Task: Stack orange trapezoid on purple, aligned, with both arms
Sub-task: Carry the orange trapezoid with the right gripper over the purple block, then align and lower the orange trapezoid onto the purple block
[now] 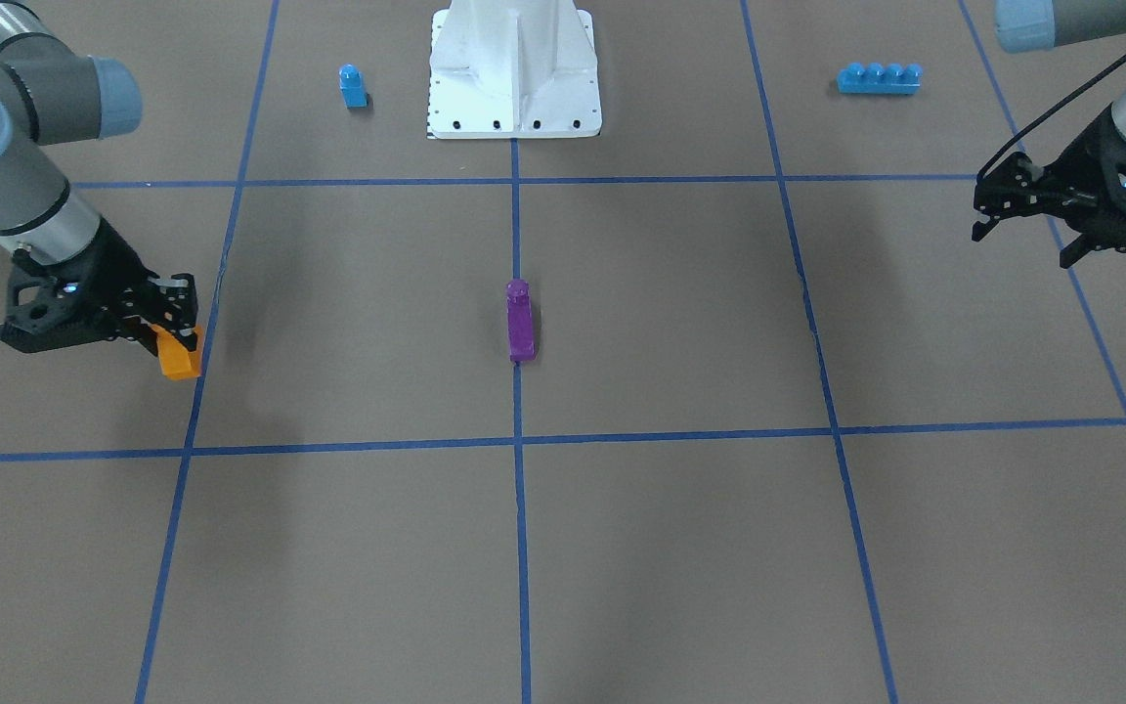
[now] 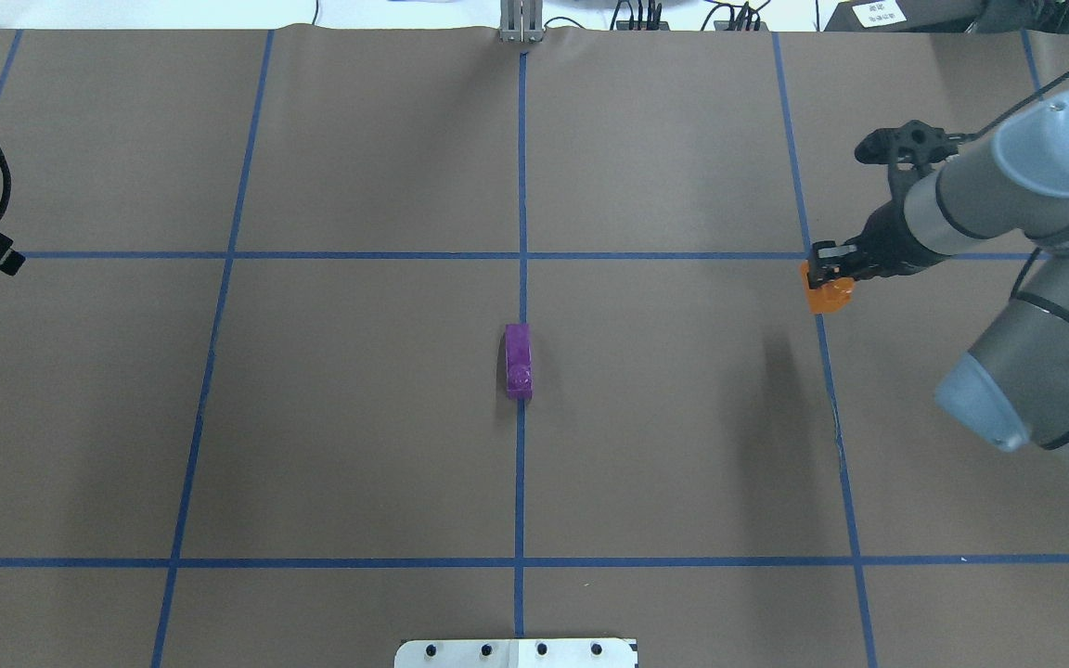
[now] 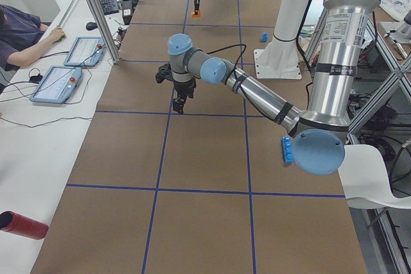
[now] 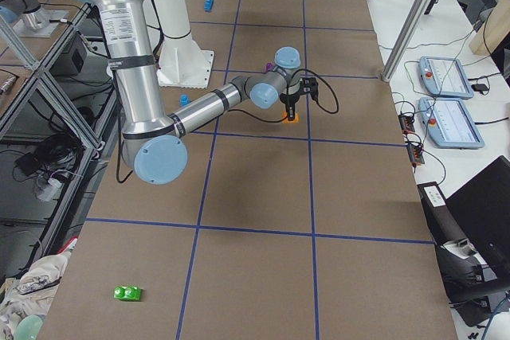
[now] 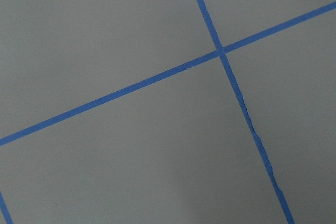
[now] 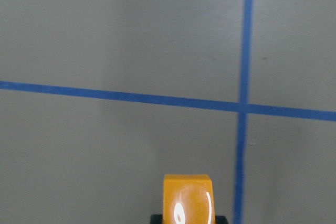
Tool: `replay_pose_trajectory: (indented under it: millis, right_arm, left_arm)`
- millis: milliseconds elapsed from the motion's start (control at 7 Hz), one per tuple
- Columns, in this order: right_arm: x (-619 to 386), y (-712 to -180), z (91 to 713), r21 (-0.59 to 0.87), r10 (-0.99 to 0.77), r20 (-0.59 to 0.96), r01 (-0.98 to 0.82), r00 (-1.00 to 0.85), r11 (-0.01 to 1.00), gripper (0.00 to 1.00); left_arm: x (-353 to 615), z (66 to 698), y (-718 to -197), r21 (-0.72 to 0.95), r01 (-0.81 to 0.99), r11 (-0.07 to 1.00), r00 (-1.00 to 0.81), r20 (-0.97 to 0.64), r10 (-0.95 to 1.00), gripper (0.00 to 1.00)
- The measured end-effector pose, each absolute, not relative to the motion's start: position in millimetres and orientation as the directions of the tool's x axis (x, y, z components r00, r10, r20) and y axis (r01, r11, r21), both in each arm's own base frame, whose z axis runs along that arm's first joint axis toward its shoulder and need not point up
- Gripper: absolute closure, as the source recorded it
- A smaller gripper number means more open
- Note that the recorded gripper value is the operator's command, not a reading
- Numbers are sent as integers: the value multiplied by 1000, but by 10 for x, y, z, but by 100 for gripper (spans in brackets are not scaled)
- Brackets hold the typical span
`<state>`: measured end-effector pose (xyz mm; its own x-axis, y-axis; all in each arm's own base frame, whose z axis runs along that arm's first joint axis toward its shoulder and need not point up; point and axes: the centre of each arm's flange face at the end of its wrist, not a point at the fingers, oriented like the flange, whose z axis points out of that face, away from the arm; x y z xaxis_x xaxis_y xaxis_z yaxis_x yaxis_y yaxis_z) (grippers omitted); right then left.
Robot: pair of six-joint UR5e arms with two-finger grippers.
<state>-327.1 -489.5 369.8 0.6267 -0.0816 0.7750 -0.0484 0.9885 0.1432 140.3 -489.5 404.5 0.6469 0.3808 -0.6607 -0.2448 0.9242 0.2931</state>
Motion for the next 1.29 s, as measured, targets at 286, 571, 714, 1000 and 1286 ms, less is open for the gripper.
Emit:
replay_pose_trajectory:
  millis: [286,571,714,1000,1286]
  right_arm:
    - [-4122,-4732,2627,107,-75,789,-17,610,994,100]
    - [-5032,-4566,1693,78,-42,765,-28,642,997,100]
    - [-5446,-4496,1449,70,-34,749,-28,661,997,100]
    - [-5839,-4318,1340,85,-44,723,-26,690,996,100]
    - [-5909,-4274,1361,92,-48,710,-25,703,995,100]
  left_arm:
    - [1419,4038,-4893,274,-228,934,647,-674,356,0]
    - [1428,4044,-4895,259,-217,941,648,-683,337,0]
    - [1430,4050,-4897,256,-216,942,648,-684,335,0]
    - [1437,4058,-4899,254,-216,943,648,-685,333,0]
    - [1440,4059,-4900,254,-216,943,648,-685,333,0]
